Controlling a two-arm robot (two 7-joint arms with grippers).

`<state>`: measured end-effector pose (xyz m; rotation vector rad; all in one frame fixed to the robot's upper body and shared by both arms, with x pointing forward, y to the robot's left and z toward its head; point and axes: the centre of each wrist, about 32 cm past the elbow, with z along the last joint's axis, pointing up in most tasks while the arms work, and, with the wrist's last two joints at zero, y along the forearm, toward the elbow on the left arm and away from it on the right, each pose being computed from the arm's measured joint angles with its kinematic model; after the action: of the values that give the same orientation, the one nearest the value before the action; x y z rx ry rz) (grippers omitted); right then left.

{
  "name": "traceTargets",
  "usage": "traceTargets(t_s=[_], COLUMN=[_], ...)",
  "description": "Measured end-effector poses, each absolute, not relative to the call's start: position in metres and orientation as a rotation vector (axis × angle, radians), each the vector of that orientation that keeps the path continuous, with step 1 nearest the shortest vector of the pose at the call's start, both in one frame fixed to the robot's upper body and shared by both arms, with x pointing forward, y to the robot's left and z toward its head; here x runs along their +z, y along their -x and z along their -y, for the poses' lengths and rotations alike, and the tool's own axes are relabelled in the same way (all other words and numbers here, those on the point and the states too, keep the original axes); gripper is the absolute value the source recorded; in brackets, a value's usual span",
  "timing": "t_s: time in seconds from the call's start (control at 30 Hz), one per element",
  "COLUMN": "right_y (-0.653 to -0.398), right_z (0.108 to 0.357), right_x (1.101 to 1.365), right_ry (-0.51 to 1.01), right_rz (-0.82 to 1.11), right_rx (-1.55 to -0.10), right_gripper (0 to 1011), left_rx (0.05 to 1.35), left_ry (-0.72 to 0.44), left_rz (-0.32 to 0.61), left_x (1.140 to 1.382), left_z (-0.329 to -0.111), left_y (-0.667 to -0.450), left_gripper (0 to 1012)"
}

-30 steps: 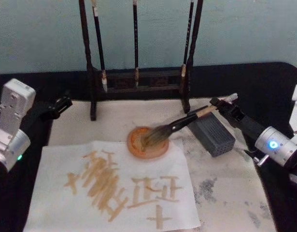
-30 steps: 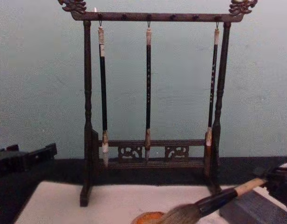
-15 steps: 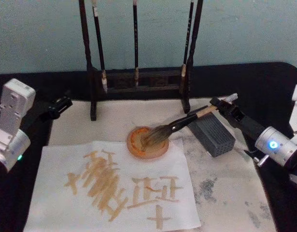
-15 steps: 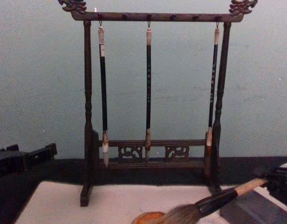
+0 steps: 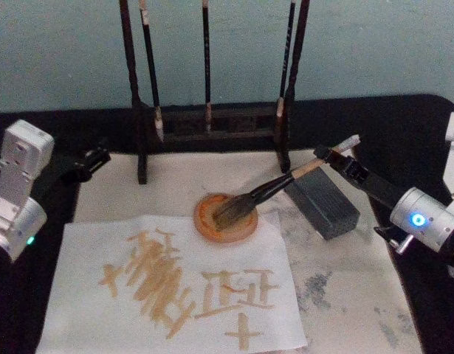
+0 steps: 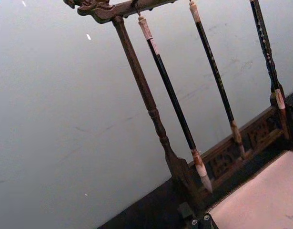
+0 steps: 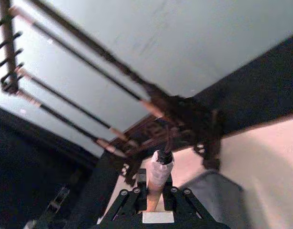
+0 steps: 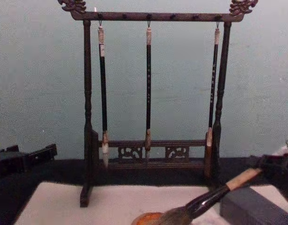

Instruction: Pick up the brush from the inkstone, write on the paper, then place the brush back to its original position.

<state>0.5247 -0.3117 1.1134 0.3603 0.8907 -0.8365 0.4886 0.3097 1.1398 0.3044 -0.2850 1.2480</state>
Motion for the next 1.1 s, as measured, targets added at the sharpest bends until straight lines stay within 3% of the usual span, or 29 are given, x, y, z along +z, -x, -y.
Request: traceTargets(t_s=[0.63,1.1], right_y=[-0.507,-0.496], right_z=[0.279,0.272], right_x=[1.168,1.195], right_ry=[-0.172,-0.141], right_rz=[-0.679,-0.577], right_rx=[-0.754,-0.721], right_gripper=[185,185], left_rx=[1.248,1.248], left_ry=[-0.304,-0.304], left_rz=[0.285,0.285], left_x=[1.140,1.140], left_z=[-0.310,-0.310], left_y=[-0.489,-0.489], left_gripper=[1002,1000])
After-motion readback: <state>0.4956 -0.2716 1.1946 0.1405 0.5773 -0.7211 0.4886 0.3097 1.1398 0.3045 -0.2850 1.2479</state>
